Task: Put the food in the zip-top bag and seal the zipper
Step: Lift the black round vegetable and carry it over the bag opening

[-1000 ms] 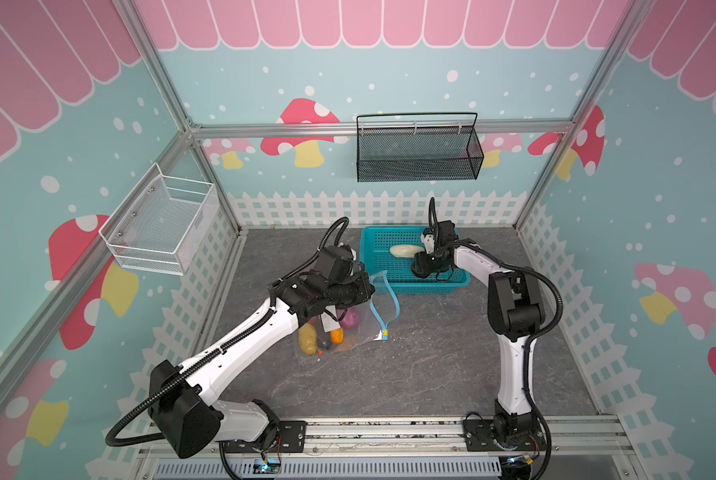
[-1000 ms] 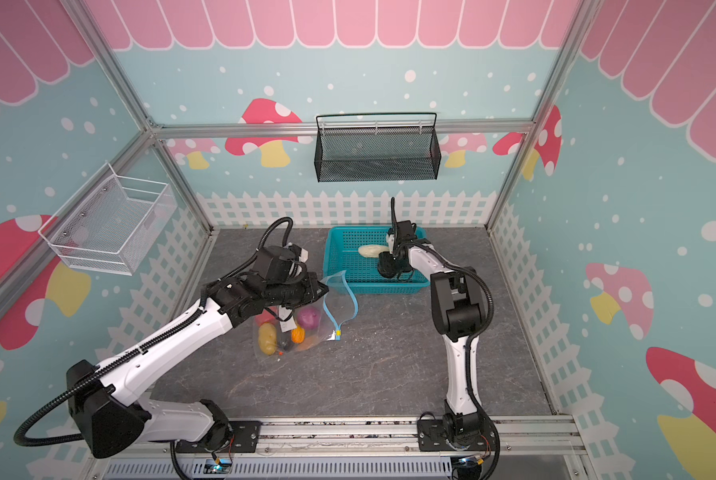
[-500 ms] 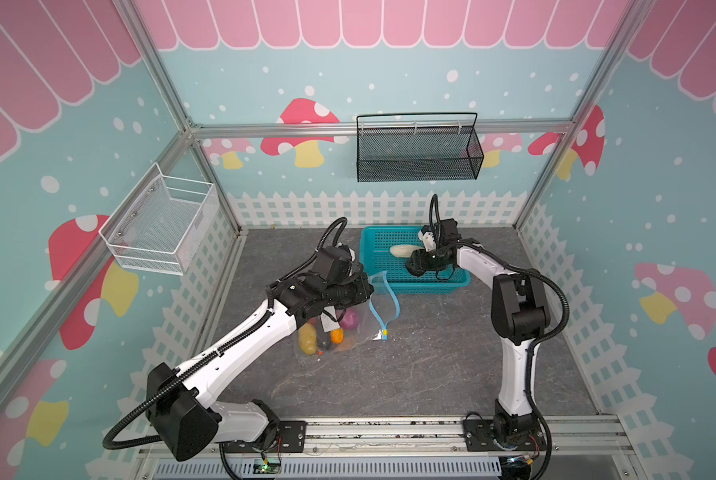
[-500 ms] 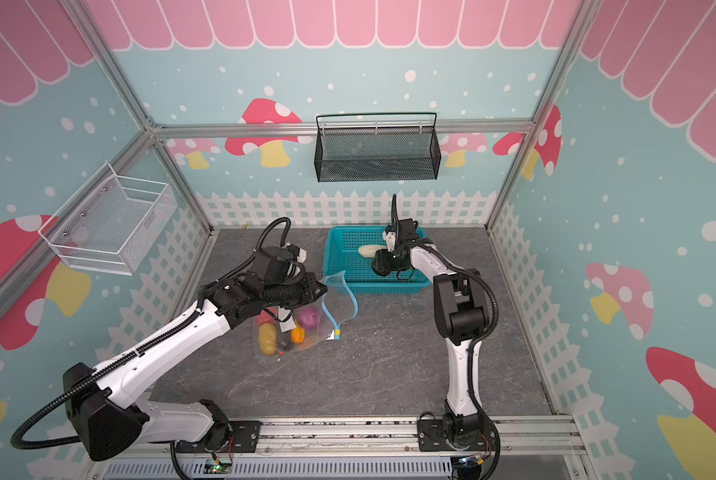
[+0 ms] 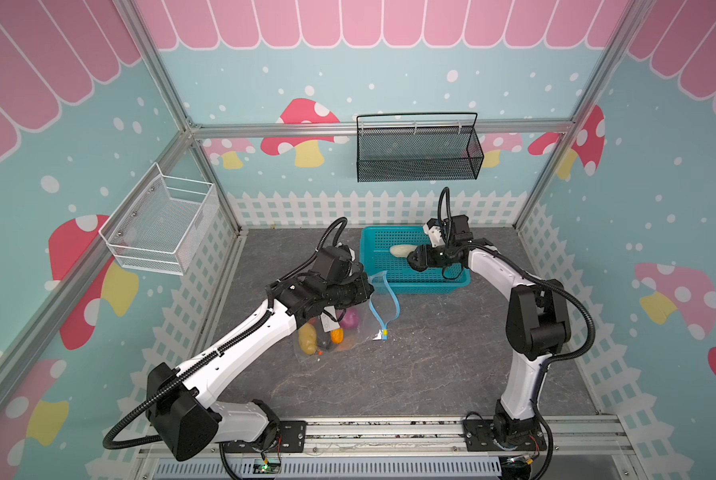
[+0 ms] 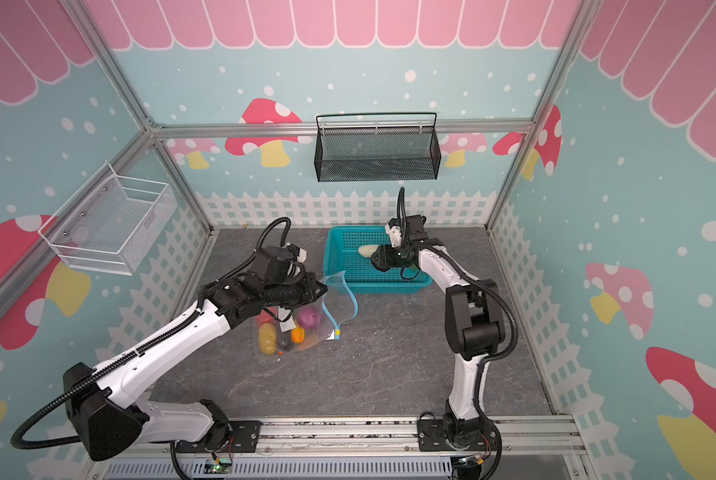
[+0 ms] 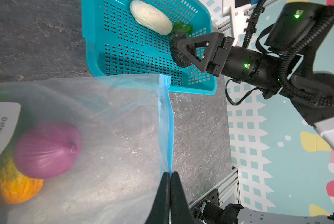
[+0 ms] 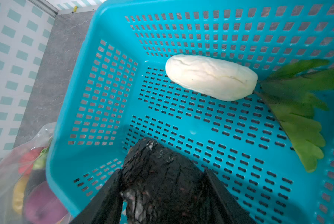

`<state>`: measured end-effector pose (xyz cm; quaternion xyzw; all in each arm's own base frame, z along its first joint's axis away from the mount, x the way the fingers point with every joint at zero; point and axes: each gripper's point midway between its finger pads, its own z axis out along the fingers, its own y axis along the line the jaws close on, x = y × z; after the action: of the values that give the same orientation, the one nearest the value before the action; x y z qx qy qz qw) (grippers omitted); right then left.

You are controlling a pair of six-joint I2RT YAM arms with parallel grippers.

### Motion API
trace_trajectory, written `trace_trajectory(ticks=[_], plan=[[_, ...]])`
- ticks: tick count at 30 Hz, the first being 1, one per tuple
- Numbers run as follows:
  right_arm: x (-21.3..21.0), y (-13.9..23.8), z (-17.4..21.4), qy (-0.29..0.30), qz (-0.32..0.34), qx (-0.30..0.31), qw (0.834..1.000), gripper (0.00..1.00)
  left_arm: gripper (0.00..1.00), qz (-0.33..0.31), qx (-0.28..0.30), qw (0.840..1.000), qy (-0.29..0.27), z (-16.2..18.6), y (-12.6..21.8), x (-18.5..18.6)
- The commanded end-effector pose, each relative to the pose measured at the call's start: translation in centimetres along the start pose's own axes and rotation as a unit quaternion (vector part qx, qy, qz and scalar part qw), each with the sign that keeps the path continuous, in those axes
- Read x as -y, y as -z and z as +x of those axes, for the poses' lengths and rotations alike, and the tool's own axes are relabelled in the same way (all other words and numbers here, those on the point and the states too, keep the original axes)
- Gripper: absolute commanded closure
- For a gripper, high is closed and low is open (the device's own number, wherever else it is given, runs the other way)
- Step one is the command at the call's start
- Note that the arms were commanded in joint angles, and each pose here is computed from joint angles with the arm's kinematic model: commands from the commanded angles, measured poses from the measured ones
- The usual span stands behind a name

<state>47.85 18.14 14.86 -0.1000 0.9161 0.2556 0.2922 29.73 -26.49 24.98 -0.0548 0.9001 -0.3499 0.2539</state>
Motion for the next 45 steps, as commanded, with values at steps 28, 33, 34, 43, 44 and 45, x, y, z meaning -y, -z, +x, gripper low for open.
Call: trace_trajectory(ticks=[28, 33, 34, 43, 44, 45], plan=[[-15.0, 10.1, 8.4, 0.086, -0.182, 0.054, 0.978, 0.46, 1.0, 0.01, -0.005, 1.0, 0.008, -0.1, -0.9, 0.8], [-15.7, 8.6, 9.6, 0.098, -0.179, 0.032, 0.978, 0.46, 1.0, 0.013, -0.003, 1.0, 0.007, -0.3, -0.8, 1.1], [-15.6, 8.2, 9.8, 0.097, -0.177, 0.027, 0.979, 0.46, 1.0, 0.013, -0.002, 1.0, 0.008, -0.3, -0.8, 1.1], [-16.7, 6.3, 10.6, 0.113, -0.175, 0.004, 0.978, 0.47, 1.0, 0.017, -0.002, 1.0, 0.006, -0.3, -0.6, 1.3], [-16.7, 6.0, 10.7, 0.116, -0.171, 0.0, 0.978, 0.47, 1.0, 0.018, -0.001, 1.0, 0.005, -0.3, -0.5, 1.4], [-16.7, 5.9, 10.6, 0.119, -0.166, -0.003, 0.979, 0.47, 1.0, 0.018, -0.001, 1.0, 0.005, -0.4, -0.5, 1.4]])
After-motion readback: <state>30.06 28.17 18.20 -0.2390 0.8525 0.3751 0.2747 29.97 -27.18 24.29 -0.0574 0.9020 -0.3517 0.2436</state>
